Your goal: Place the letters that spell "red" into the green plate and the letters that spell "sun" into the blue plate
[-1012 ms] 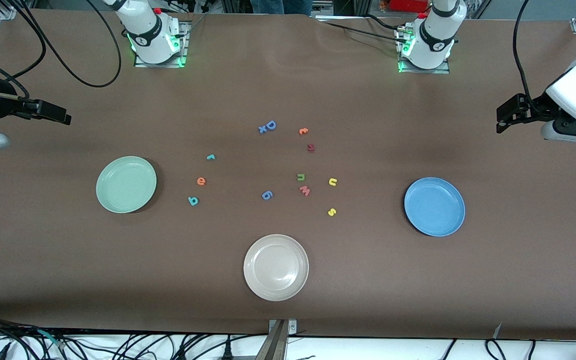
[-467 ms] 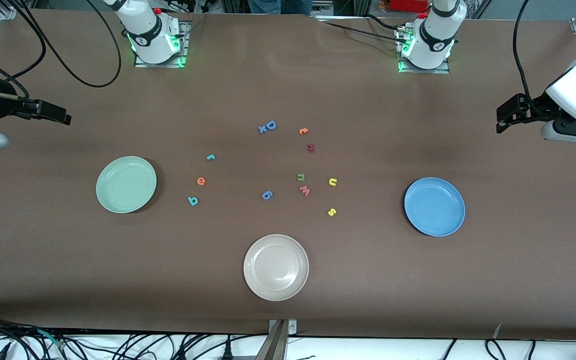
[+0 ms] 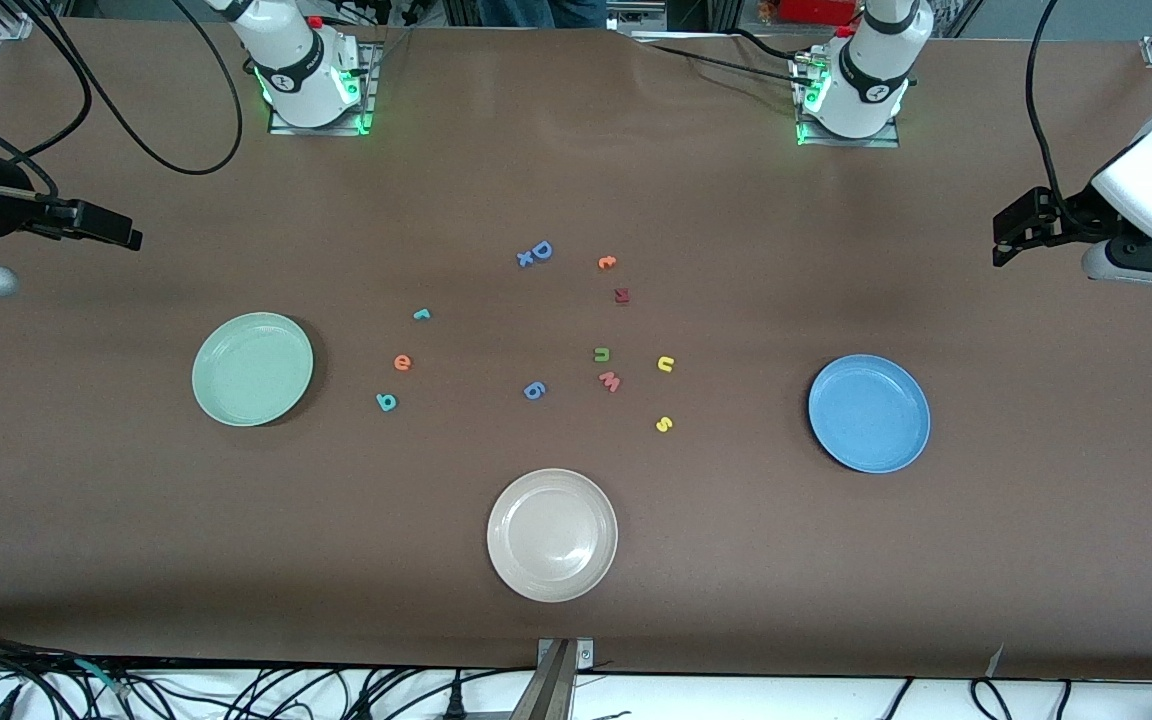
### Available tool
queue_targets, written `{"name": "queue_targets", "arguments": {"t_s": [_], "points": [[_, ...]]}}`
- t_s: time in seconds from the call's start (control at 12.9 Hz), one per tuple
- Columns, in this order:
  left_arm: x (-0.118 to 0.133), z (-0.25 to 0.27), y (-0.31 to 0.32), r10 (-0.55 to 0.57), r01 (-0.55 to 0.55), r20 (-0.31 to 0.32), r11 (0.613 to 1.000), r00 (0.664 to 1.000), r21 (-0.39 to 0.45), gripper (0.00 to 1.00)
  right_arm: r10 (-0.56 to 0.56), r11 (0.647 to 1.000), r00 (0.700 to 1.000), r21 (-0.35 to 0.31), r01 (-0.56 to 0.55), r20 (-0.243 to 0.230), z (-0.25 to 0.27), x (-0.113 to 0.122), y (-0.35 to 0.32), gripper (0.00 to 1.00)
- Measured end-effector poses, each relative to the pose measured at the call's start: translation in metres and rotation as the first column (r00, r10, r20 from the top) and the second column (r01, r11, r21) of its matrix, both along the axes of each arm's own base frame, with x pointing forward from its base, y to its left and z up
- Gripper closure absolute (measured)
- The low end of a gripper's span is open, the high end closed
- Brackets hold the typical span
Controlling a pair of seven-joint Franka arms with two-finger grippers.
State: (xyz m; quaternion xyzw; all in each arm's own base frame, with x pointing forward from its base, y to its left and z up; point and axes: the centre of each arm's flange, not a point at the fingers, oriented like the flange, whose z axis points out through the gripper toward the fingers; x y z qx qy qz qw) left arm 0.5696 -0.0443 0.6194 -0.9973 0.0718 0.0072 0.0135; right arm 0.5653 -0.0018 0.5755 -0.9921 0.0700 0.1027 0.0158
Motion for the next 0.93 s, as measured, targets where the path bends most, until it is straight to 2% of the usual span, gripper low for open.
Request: {"name": "queue_targets", "arguments": {"t_s": [0.93], "points": [[-0.0001, 0.0, -0.0007, -0.001, 0.001, 0.0, 1.0, 1.0, 0.0, 0.0, 0.036, 0.999, 0.999, -0.005, -0.035, 0.024, 0.0014, 0.0027, -0.0008, 0.0]]}}
